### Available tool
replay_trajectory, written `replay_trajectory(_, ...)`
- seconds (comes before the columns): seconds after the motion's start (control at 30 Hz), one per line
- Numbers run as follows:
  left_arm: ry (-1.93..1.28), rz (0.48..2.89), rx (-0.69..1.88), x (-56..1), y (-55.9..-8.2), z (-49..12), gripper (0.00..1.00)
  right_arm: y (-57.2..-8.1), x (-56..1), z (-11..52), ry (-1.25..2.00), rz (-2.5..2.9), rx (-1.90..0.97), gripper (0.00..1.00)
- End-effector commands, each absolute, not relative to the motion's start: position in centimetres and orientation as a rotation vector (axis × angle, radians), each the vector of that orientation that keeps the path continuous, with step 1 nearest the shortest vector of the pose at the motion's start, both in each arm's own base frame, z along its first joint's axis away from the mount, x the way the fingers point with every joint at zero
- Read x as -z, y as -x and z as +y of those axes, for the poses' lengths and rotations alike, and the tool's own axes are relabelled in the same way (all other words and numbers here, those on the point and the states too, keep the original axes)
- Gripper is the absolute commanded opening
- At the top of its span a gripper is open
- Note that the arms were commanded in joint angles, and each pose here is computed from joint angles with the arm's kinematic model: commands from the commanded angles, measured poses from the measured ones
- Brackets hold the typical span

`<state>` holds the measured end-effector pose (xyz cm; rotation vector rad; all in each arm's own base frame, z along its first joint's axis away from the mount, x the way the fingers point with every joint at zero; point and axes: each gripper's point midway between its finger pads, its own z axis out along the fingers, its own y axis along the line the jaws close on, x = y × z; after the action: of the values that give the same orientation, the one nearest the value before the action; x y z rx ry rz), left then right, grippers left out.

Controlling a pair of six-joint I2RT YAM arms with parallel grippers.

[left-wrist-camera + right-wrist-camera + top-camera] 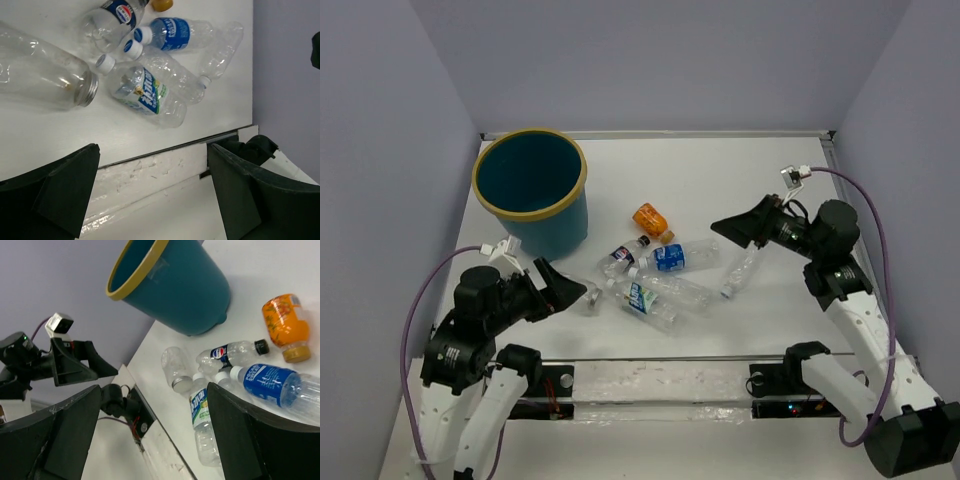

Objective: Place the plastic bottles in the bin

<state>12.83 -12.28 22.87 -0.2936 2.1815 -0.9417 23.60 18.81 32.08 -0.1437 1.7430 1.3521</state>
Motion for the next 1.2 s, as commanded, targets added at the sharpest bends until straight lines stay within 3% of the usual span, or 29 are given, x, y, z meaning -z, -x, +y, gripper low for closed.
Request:
replay_trajectory(0.0, 0.393, 2.339, 0.85, -19.7, -12.6, -11.5, 0.99, -23.3, -30.7, 21.2, 0.228, 1.765, -1.338, 0.91)
replay_trajectory(0.53, 0.718, 2.407, 0.674, -16.8, -15.4, -10.0, 0.99, -23.1, -27.8, 23.7, 0.27, 1.82, -1.267, 0.92)
replay_trajectory(0.7, 0.735, 2.418, 0.504, -15.9, -17.4, -8.9, 0.99, -22.9, -27.4, 23.6, 0.281, 1.808, -1.244, 0.92)
replay_trajectory(1.17, 1.021, 2.342, 0.313, -8.8, -19.8, -8.1, 0.99, -21.9, -27.9, 23.6, 0.351, 1.776, -1.25, 0.92)
